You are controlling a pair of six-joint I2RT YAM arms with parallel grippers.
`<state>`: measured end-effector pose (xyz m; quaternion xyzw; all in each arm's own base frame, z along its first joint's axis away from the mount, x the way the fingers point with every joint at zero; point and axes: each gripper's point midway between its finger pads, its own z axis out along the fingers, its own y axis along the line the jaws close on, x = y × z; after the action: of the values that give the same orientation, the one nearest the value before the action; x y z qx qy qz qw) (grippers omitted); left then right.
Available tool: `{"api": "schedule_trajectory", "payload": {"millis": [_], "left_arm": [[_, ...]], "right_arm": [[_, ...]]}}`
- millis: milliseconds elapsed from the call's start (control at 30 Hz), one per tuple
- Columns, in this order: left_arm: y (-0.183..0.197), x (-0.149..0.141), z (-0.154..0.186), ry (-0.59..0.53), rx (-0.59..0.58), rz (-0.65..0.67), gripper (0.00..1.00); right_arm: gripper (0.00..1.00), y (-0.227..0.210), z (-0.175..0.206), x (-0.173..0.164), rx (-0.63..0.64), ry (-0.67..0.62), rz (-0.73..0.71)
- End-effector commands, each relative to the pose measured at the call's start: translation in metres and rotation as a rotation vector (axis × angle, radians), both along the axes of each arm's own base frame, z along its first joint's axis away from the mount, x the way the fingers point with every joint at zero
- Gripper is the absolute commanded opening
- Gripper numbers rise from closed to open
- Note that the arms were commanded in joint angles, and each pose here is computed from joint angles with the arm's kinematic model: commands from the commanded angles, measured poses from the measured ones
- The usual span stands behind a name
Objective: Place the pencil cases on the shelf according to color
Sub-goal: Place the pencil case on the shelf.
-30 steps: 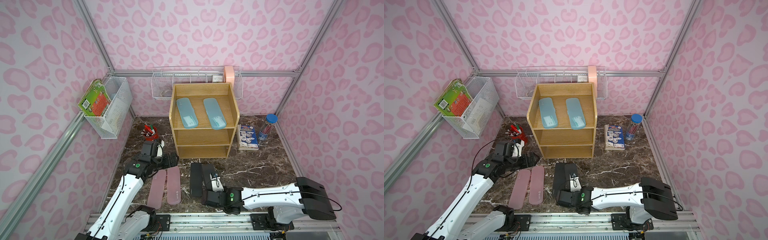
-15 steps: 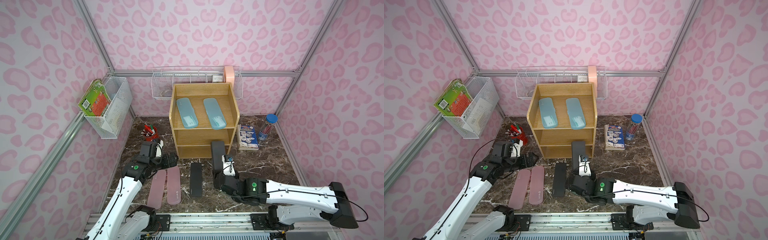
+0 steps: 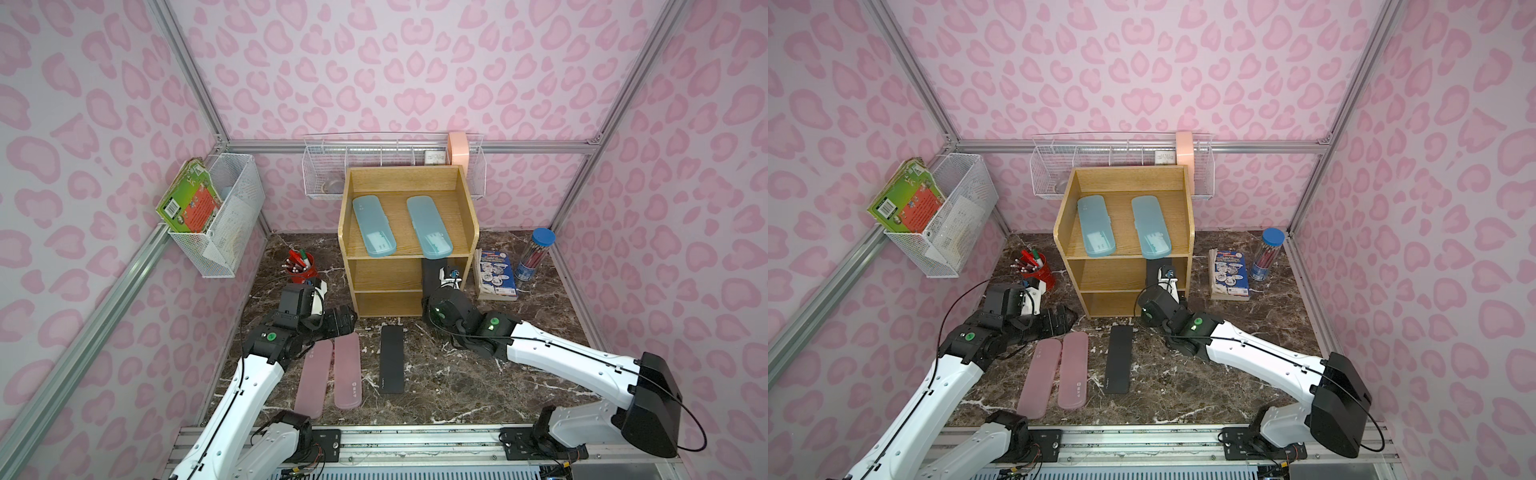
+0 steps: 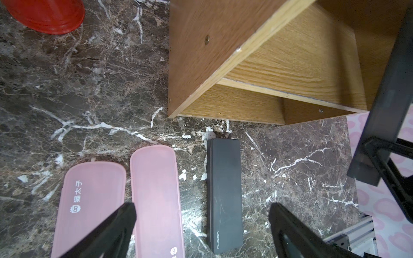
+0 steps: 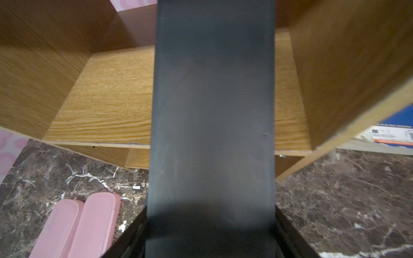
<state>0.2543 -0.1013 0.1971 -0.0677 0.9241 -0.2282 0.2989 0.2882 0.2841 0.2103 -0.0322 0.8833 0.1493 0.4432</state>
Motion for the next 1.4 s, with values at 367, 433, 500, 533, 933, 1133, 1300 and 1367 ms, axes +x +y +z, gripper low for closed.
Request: {"api": "schedule_trajectory", "payload": {"millis": [367, 433, 500, 533, 933, 1133, 1300, 1367], "left_arm": [[-0.009, 0.005, -0.004, 0.016, -0.034, -0.029, 0.98], [-0.009, 0.005, -0.004, 0.019, -0.033, -0.032, 0.98], [-0.009, 0.004, -0.002, 0.015, -0.035, -0.031, 0.98], [-0.009, 0.004, -0.002, 0.011, -0.035, -0.030, 0.98], [-0.002, 0.002, 0.005, -0.017, 0.001, -0.021, 0.98], [-0.002, 0.003, 0.004, -0.015, 0.004, -0.018, 0.98], [0.001, 0.000, 0.005, -0.010, 0.022, -0.016, 0.98], [0.002, 0.001, 0.006, -0.021, 0.023, -0.013, 0.98]], "right_arm": [[0.81, 0.010, 0.002, 0.020, 0.028, 0.020, 0.006], [0.83, 0.011, 0.007, 0.019, 0.035, 0.012, 0.017], [0.84, 0.010, 0.014, 0.016, 0.042, 0.002, 0.035], [0.84, 0.010, 0.016, 0.015, 0.046, -0.003, 0.044], [0.79, 0.002, 0.013, -0.038, 0.109, 0.058, 0.142], [0.56, 0.008, -0.009, -0.064, 0.104, 0.114, 0.220], [0.52, -0.004, -0.038, -0.057, -0.043, 0.176, 0.178], [0.52, 0.001, -0.035, -0.048, -0.041, 0.158, 0.194]]}}
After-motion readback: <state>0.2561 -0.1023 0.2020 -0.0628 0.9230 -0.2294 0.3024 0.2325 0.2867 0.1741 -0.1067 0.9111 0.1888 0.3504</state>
